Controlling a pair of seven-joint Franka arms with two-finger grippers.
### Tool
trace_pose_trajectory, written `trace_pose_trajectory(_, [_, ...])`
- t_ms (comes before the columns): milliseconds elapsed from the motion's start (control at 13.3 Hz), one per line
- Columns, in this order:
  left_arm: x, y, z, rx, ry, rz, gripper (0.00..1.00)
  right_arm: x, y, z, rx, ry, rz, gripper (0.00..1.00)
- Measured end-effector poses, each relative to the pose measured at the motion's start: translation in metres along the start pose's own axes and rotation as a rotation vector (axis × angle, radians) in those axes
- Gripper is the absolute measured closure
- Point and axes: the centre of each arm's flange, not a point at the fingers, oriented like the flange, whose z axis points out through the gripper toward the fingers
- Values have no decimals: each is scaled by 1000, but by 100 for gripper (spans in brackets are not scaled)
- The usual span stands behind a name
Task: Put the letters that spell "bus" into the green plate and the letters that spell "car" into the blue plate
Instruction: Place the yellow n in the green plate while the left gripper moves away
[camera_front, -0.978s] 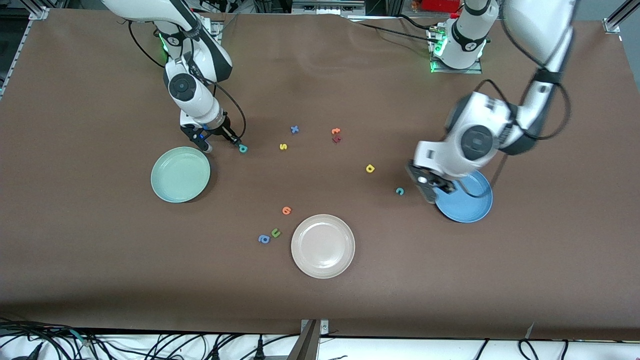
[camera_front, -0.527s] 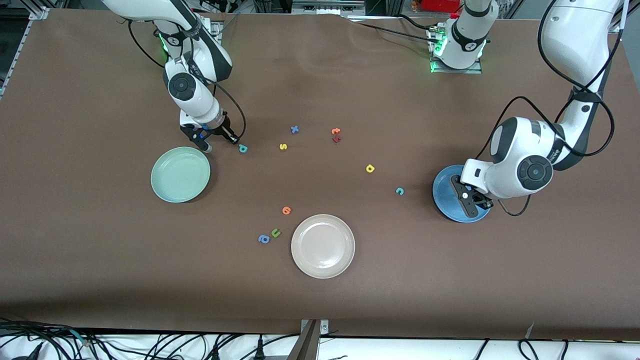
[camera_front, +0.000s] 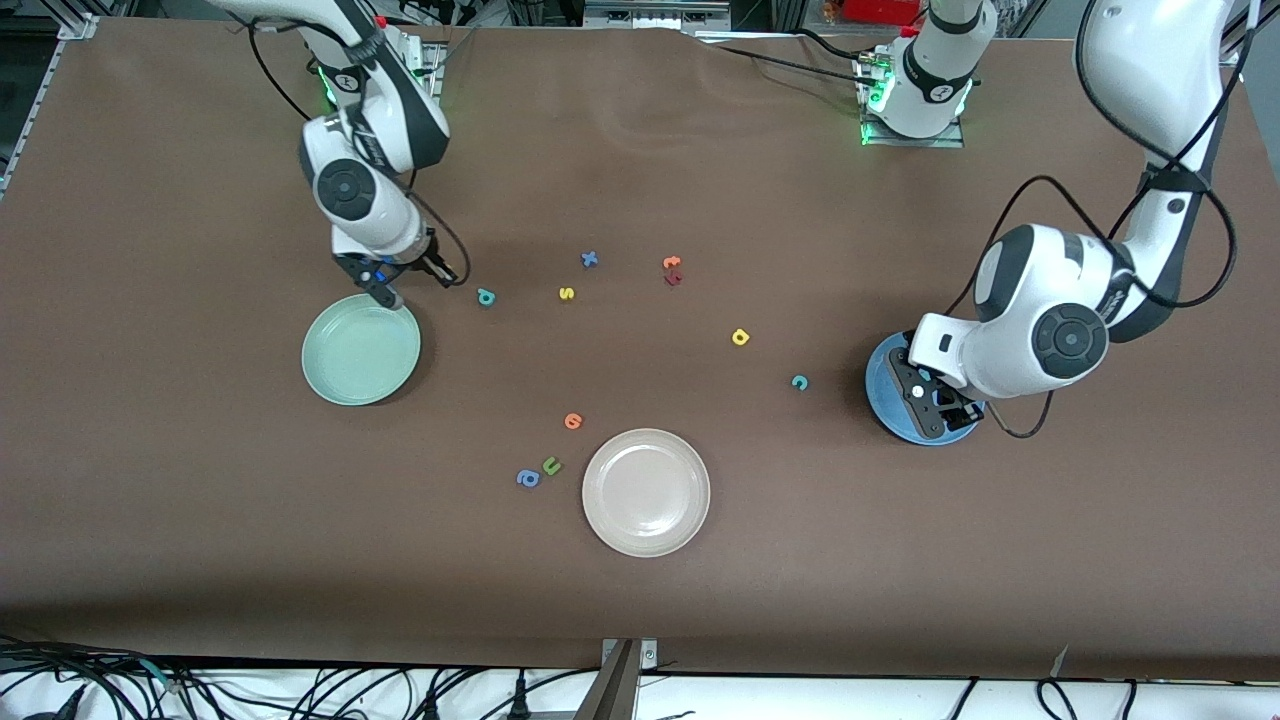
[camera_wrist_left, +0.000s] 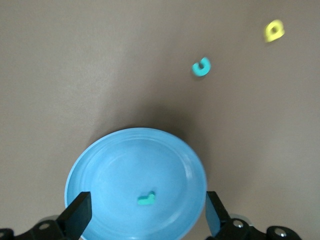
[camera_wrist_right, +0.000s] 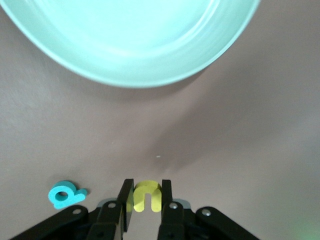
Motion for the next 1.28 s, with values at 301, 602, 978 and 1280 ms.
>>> trace_pose_trajectory(301, [-3,9,-98,-64,13,-144,0,68,43,-58,-12,-12,-98,74])
trace_pose_trajectory(602, [29,52,-142,-55,41,-426,0,140,89,-31,31,-9,-222,74])
trace_pose_trajectory(978, [69,99,-153,-67,47,-681,0,153,72,19,57,37,-251,74])
trace_pose_trajectory(1280, [96,122,-150,-63,61,-857,0,155,68,28,67,51,-253,74])
